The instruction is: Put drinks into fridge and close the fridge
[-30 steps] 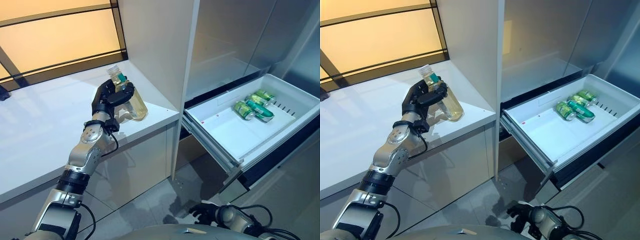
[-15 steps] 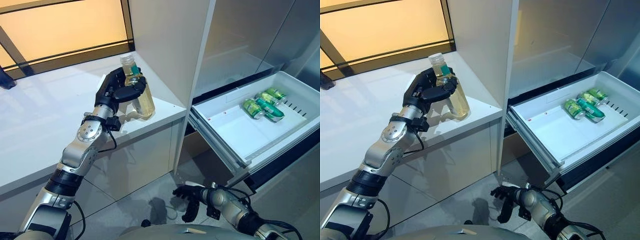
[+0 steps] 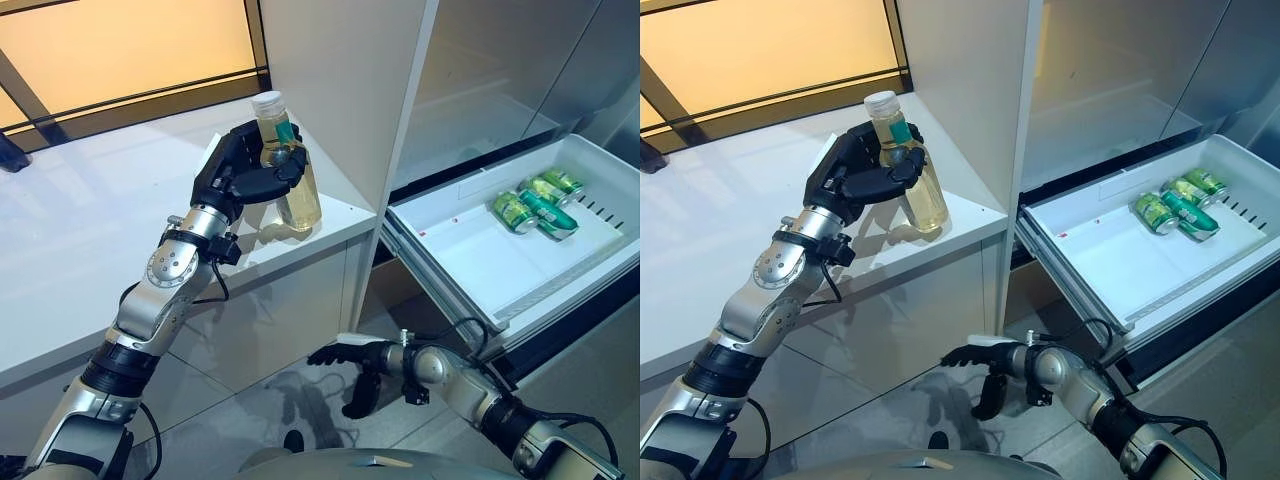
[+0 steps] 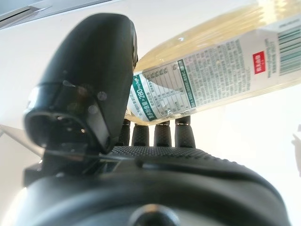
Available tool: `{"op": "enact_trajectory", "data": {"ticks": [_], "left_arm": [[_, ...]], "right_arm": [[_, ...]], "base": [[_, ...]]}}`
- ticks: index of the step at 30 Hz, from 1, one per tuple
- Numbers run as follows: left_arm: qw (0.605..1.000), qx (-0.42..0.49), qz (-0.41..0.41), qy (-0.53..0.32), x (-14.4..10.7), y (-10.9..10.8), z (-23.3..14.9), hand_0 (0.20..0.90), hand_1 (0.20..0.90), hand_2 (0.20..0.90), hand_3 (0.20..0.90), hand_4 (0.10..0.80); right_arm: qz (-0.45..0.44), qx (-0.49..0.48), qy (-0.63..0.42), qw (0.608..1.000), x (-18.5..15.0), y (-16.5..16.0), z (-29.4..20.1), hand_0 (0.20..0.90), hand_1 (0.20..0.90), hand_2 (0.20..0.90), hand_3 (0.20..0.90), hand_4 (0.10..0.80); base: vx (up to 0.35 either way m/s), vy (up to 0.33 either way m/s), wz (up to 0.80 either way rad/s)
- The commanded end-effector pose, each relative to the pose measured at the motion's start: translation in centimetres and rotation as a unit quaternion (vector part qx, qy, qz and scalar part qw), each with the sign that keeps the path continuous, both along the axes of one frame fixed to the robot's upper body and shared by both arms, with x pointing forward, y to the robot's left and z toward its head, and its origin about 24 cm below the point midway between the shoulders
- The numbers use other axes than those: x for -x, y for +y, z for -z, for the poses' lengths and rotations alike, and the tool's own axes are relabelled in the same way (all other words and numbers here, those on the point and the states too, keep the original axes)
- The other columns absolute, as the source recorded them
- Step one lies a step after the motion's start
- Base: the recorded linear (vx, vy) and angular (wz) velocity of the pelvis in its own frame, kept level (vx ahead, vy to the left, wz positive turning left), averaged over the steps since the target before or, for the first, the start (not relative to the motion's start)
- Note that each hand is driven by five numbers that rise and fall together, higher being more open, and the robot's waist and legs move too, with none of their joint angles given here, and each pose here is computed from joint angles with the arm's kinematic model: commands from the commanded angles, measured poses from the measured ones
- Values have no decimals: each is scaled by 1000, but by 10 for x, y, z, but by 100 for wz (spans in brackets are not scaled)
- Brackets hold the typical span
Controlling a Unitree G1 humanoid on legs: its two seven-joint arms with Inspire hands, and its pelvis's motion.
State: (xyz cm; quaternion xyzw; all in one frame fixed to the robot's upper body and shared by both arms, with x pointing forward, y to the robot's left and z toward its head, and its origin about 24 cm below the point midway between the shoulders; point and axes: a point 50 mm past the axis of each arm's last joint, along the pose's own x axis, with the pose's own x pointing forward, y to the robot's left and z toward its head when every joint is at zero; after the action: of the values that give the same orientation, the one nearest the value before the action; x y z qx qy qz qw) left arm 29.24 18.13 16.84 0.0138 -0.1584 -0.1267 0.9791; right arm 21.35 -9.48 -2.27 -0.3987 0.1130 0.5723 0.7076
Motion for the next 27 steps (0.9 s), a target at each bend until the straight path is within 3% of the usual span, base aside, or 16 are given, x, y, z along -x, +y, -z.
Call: {"op": "enact_trajectory", "data": {"ticks": [1, 7, 16, 22, 27], "left_arm": [[970, 21, 61, -234, 19, -19, -95, 300, 300, 300, 200, 100], [967, 11, 84, -241, 25, -19, -86, 300, 300, 300, 200, 100], [959, -3, 108, -261, 37, -6, -81, 300, 300, 300, 200, 100], [941, 0, 96, -323, 50, 13, -92, 300, 300, 300, 200, 100], [935, -12, 58, -349, 59, 32, -98, 300, 300, 300, 200, 100]], "right_arm": [[-71, -142, -58, 986, -14, 33, -69, 900, 900, 900, 900, 800], [-138, -209, -97, 963, -19, 38, -130, 900, 900, 900, 900, 800], [-181, -330, -70, 924, -19, 11, -197, 900, 900, 900, 900, 800], [-106, -434, -87, 890, -28, -18, -218, 900, 900, 900, 900, 800], [-29, -457, -124, 880, -30, -48, -217, 900, 900, 900, 900, 800]], "base": [[-24, 11, 3], [-10, 3, 0], [0, 0, 0], [0, 0, 0], [0, 0, 0]]}}
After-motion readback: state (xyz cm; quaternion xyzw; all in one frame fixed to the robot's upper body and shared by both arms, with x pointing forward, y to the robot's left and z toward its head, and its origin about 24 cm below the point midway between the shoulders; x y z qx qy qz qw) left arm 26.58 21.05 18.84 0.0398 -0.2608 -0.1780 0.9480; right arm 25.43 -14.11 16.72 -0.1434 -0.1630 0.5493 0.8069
